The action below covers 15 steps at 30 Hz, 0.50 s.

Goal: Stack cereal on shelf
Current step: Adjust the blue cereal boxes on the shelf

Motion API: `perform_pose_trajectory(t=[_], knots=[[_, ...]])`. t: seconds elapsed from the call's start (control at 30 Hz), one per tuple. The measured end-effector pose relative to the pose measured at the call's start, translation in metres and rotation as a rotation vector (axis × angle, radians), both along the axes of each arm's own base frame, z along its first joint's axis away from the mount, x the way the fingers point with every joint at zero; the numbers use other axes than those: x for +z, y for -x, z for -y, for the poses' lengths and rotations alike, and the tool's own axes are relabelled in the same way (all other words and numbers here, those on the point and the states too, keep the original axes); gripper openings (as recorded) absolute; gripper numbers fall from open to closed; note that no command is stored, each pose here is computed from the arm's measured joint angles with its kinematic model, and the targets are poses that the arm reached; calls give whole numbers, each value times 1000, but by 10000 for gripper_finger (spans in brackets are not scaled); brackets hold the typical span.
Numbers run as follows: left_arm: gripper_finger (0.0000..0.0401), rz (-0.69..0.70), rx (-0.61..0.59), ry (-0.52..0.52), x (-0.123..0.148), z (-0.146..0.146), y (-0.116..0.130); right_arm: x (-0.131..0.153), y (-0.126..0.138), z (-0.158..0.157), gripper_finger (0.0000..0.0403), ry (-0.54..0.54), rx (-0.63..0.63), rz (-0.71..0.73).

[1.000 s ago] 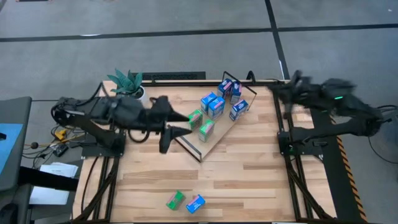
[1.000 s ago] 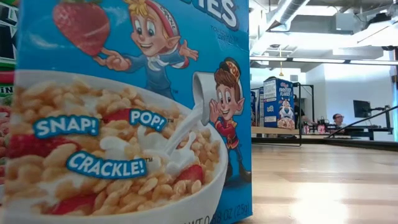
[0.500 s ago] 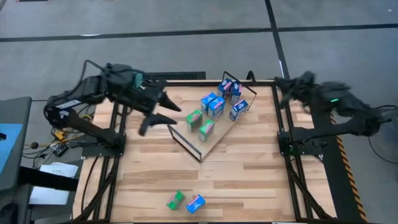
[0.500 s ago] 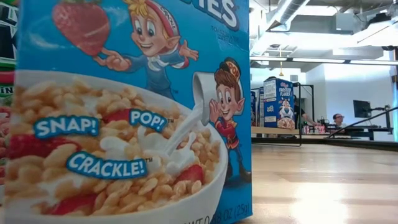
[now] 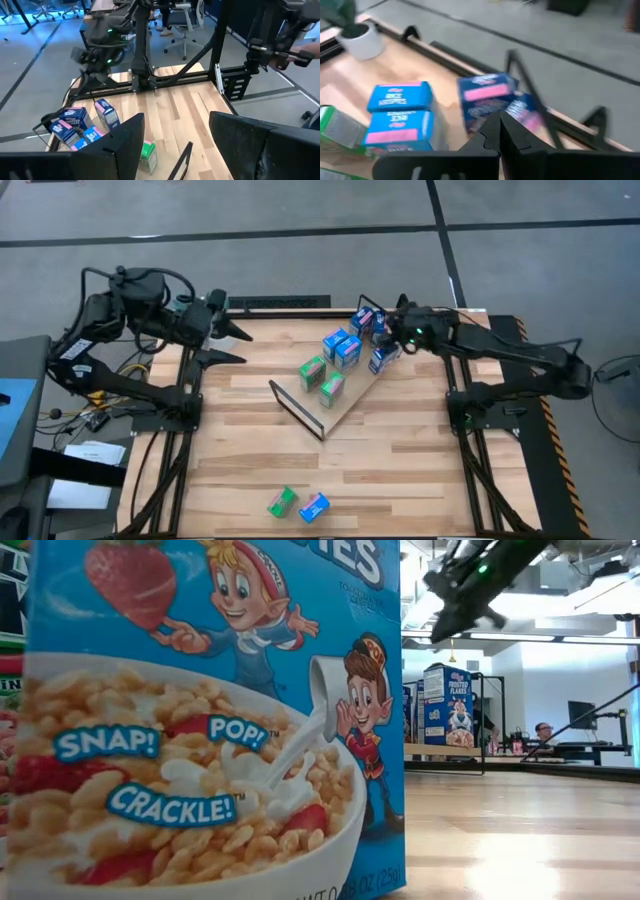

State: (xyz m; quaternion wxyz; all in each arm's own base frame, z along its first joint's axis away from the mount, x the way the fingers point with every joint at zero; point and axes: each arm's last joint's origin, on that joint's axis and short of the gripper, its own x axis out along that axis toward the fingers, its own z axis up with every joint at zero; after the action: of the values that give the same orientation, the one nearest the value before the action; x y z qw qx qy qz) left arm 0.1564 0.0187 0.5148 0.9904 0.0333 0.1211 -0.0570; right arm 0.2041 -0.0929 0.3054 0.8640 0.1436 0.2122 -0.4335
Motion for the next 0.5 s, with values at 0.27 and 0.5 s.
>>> perform_pose_trajectory(t=[0.27, 0.5], knots=[[215, 57, -44, -22, 5, 0, 1, -7, -2, 55, 6, -19, 160, 51], [215, 115, -11, -33, 11, -1, -1, 4, 41, 90, 17, 38, -32, 75]])
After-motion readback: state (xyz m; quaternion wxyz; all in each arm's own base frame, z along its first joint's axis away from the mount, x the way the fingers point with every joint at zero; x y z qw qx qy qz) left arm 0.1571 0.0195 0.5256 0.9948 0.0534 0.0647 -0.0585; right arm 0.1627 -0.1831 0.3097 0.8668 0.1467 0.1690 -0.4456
